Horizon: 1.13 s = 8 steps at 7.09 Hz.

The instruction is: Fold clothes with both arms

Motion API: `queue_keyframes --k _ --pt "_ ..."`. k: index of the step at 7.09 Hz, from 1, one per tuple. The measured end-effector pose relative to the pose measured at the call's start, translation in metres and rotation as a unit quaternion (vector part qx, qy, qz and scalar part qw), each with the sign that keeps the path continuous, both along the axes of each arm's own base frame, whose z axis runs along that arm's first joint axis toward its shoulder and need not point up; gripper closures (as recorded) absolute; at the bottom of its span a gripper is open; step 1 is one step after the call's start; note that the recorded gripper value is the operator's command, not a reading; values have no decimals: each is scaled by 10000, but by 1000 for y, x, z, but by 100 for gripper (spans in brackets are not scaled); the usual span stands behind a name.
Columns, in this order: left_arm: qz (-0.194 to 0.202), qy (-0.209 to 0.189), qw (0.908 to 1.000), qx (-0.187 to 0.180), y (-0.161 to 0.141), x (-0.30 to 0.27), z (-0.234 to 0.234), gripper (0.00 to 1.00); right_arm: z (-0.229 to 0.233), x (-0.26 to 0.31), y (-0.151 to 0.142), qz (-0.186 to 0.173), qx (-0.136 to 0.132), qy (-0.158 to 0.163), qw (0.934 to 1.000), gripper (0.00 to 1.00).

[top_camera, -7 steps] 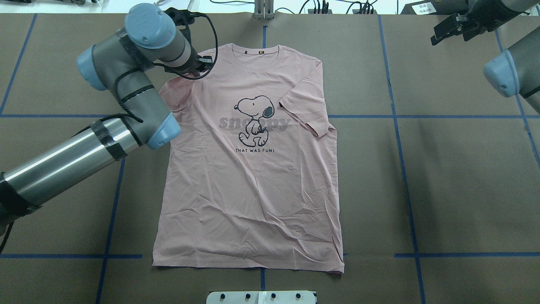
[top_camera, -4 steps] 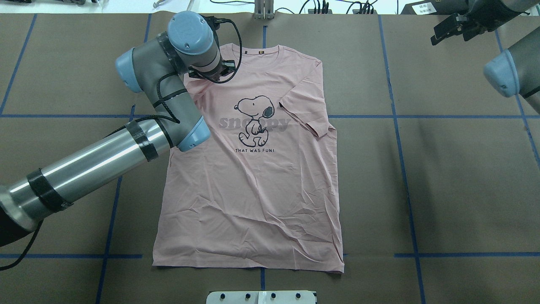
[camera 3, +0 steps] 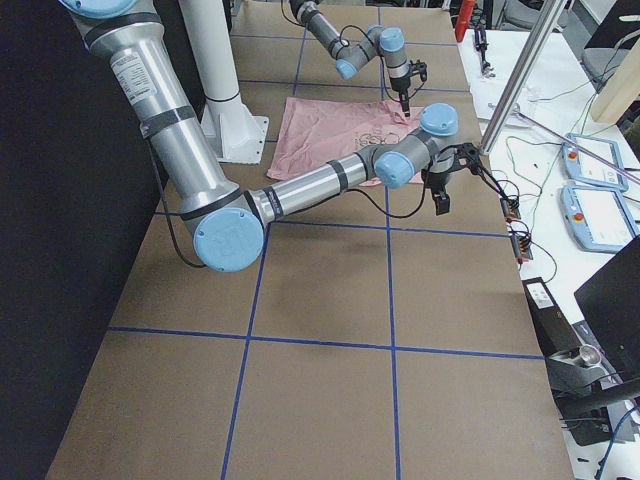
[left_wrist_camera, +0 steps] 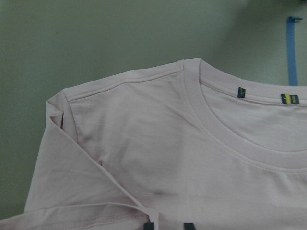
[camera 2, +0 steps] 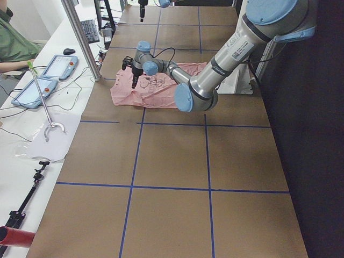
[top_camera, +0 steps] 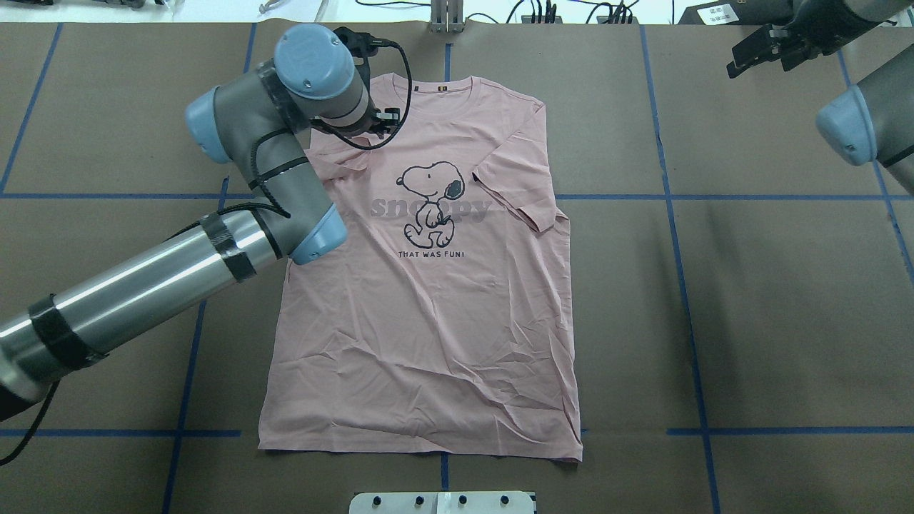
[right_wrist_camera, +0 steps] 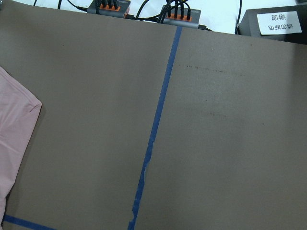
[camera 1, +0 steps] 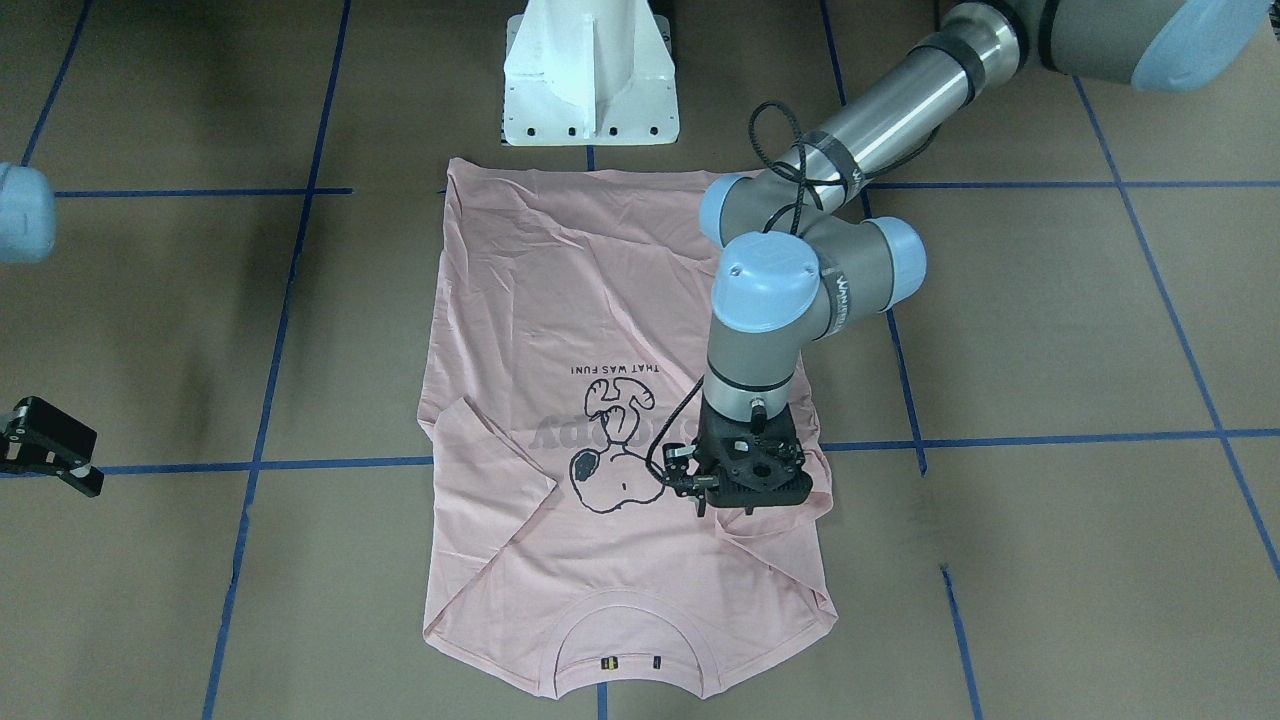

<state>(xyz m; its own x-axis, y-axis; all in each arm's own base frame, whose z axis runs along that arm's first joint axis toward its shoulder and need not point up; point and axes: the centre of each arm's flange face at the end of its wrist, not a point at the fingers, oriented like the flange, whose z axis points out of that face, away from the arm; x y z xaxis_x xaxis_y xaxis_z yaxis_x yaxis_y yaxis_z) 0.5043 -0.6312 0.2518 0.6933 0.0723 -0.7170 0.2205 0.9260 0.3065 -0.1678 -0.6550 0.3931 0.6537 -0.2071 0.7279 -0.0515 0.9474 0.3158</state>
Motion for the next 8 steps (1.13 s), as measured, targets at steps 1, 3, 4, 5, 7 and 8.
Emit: queue_keyframes --k 1,3,4,5,7,8 --pt "239 -54 9992 317 8 -30 18 0 0 0 0 -1 1 2 10000 0" --pt "344 82 9963 779 20 -69 66 35 0 0 0 0 5 5 10000 0" --pt "260 200 9965 768 22 -73 84 42 0 -1 0 2 4 8 10000 0" --pt "155 282 9974 645 21 -73 97 51 0 -1 0 3 3 10 10000 0" --pt "73 360 9977 570 18 -69 113 56 0 -1 0 4 3 10 10000 0" --pt "49 392 9977 552 17 -66 119 62 0 -1 0 3 2 11 10000 0"
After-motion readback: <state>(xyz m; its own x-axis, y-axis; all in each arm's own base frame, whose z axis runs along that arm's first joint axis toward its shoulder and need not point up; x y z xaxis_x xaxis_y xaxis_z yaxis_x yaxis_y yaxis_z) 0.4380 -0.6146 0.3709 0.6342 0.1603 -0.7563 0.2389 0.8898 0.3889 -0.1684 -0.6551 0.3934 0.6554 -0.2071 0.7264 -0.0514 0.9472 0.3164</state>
